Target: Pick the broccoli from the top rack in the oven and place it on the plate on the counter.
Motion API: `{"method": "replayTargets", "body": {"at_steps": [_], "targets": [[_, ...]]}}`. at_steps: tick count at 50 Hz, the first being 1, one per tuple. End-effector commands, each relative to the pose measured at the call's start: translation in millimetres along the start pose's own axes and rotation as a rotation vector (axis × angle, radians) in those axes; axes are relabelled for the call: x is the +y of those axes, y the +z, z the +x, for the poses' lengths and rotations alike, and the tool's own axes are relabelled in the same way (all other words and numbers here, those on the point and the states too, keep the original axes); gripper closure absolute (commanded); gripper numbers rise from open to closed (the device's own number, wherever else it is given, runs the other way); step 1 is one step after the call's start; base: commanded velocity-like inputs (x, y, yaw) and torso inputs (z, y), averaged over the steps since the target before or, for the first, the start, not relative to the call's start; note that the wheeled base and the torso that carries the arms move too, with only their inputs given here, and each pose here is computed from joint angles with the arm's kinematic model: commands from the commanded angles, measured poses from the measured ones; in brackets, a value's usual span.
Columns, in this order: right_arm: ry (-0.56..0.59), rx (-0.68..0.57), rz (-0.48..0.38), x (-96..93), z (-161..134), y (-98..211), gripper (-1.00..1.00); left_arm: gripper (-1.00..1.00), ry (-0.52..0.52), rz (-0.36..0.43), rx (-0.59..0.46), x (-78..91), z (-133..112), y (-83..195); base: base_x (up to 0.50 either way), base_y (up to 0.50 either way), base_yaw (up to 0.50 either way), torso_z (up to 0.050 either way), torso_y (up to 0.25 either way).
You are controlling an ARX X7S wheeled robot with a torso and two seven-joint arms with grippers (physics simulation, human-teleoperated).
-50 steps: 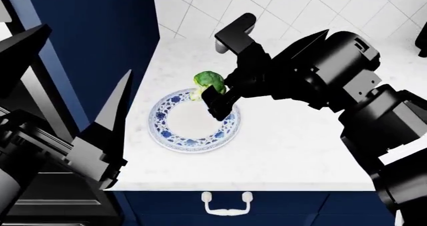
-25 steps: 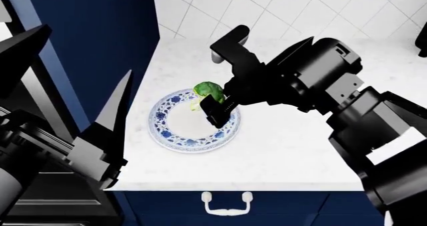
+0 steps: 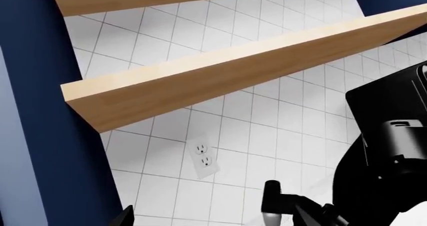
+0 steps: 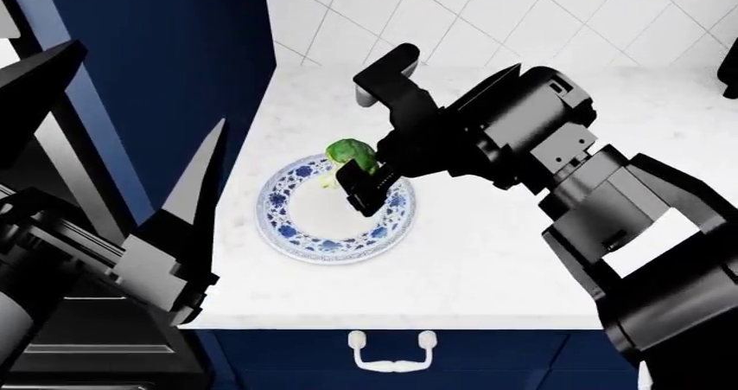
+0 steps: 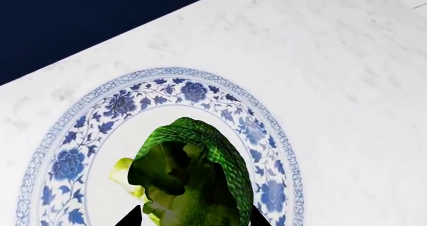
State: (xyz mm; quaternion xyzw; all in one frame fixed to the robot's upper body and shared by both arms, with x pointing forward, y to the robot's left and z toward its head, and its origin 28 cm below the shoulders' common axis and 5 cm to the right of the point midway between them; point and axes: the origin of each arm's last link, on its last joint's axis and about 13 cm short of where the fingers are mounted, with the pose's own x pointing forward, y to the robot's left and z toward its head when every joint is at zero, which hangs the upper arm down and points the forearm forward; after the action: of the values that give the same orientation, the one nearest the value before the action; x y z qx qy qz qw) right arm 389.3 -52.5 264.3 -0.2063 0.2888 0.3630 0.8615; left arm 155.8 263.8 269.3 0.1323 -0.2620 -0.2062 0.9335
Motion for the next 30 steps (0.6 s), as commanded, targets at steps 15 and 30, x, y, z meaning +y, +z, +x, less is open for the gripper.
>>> {"method": "replayTargets", "body": {"at_steps": [15, 30], "targets": [[0.023, 0.026, -0.027, 2.5, 8.6, 1.8, 1.0, -1.0, 0.0, -0.001, -0.001, -0.7, -0.3, 0.6, 0.0, 0.0, 0.0, 0.0, 0.001], [0.027, 0.041, -0.027, 4.0, 12.9, -0.7, 1.0, -1.0, 0.002, -0.005, -0.001, -0.7, -0.2, 0.1, 0.0, 0.0, 0.0, 0.0, 0.0]]}}
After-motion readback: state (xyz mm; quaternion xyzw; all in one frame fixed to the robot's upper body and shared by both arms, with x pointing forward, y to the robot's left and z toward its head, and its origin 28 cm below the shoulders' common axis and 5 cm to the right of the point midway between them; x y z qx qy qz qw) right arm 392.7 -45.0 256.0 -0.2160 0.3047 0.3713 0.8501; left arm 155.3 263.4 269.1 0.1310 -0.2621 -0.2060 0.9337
